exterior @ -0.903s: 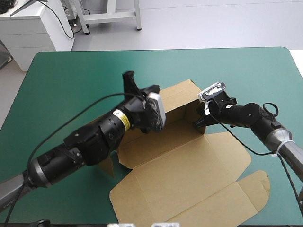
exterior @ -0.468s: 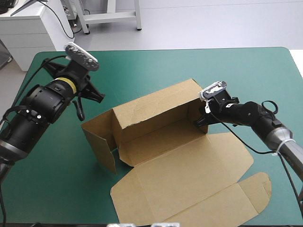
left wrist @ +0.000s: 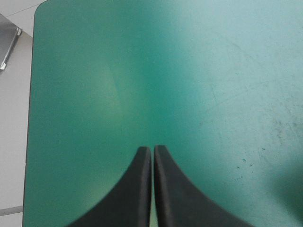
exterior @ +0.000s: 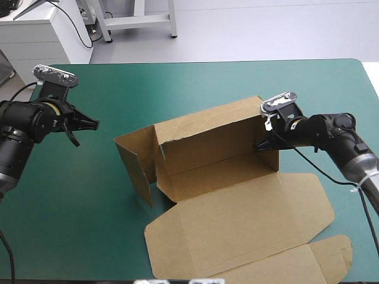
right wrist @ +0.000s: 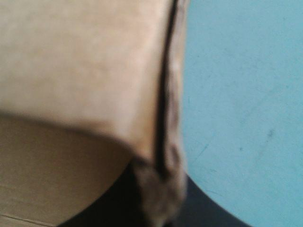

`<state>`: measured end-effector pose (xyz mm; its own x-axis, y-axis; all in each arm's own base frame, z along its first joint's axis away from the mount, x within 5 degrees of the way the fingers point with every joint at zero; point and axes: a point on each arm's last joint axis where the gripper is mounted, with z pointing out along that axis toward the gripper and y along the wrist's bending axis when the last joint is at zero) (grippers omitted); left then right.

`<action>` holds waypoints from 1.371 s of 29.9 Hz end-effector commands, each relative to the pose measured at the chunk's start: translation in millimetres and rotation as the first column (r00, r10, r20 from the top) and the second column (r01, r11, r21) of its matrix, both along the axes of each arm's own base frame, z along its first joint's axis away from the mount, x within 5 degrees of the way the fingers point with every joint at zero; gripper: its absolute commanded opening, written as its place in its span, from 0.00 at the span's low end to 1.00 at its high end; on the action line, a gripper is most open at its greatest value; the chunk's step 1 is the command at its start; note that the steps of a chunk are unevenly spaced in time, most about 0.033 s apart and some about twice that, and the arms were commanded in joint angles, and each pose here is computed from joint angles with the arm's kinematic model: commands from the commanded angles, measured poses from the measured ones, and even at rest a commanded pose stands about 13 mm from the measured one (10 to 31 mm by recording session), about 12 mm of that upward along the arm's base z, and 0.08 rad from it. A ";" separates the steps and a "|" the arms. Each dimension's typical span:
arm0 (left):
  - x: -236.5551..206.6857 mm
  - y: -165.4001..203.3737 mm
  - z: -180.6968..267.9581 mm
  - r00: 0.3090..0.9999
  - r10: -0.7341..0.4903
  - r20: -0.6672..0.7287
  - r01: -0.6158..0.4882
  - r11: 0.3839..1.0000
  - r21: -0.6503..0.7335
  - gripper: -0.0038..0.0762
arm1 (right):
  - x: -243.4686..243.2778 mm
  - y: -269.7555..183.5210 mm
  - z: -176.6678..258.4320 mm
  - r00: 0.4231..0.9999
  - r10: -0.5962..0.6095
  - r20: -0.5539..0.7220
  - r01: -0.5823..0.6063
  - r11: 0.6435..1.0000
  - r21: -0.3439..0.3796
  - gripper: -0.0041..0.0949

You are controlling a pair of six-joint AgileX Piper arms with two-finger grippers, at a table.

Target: Fold the box

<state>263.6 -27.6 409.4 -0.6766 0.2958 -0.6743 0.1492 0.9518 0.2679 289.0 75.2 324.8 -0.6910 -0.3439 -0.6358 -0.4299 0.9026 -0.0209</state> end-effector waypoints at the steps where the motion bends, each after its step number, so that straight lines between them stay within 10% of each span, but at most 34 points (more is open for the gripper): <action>1: -7.3 0.4 21.5 0.995 -0.003 0.104 0.006 1.000 -0.025 0.04 | -2.0 -6.3 28.7 0.997 -0.076 0.015 0.077 0.997 -0.010 0.02; 19: -8.5 1.4 20.1 0.997 0.001 0.083 0.000 1.000 -0.015 0.04 | 102.0 14.7 -20.6 0.963 -0.205 -0.173 0.208 0.978 -0.003 0.04; 30: -8.9 1.3 19.6 0.997 0.002 0.077 0.000 1.000 -0.018 0.04 | 113.2 15.2 26.4 0.981 -0.179 -0.076 0.179 0.984 -0.010 0.61; 41: -9.6 0.8 18.7 0.998 0.002 0.065 -0.001 1.000 -0.026 0.04 | 101.9 9.7 50.6 0.980 -0.143 -0.138 0.128 0.986 -0.107 0.63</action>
